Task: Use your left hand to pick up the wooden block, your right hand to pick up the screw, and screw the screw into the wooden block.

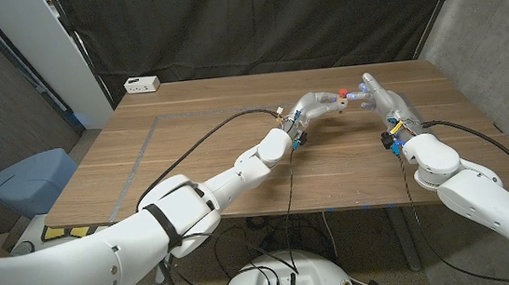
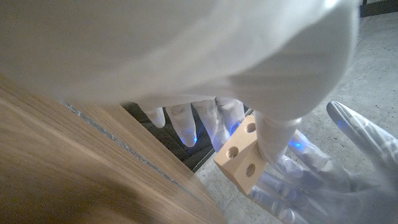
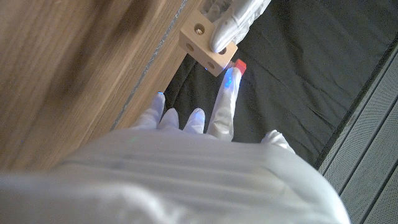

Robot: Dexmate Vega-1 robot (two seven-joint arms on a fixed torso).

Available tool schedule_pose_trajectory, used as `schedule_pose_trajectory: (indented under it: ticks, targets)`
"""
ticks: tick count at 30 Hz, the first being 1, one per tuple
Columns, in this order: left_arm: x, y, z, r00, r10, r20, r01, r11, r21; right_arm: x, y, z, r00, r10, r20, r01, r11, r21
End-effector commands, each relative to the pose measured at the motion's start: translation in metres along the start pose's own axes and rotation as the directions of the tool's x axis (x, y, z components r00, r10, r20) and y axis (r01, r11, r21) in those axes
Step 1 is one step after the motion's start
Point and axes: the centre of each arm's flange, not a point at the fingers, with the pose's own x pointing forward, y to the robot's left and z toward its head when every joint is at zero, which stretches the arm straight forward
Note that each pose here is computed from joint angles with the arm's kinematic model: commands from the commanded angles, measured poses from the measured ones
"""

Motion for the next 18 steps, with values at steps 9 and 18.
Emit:
schedule_pose_trajectory:
  ticks: [9, 18]
  targets:
    - [-0.0024, 0.0025, 0.0002, 1.000, -0.002, 0.005, 0.002, 1.000, 0.004, -0.0030, -0.0009, -0.0003, 1.000, -0.025, -0.002, 0.025, 1.000, -0.002]
    - [-0.0031, 0.0048, 0.0002, 1.000, 0.002, 0.008, -0.002, 1.000, 0.003, -0.0004, -0.0028, -0.0008, 0.999, -0.037, -0.003, 0.037, 0.999, -0.005]
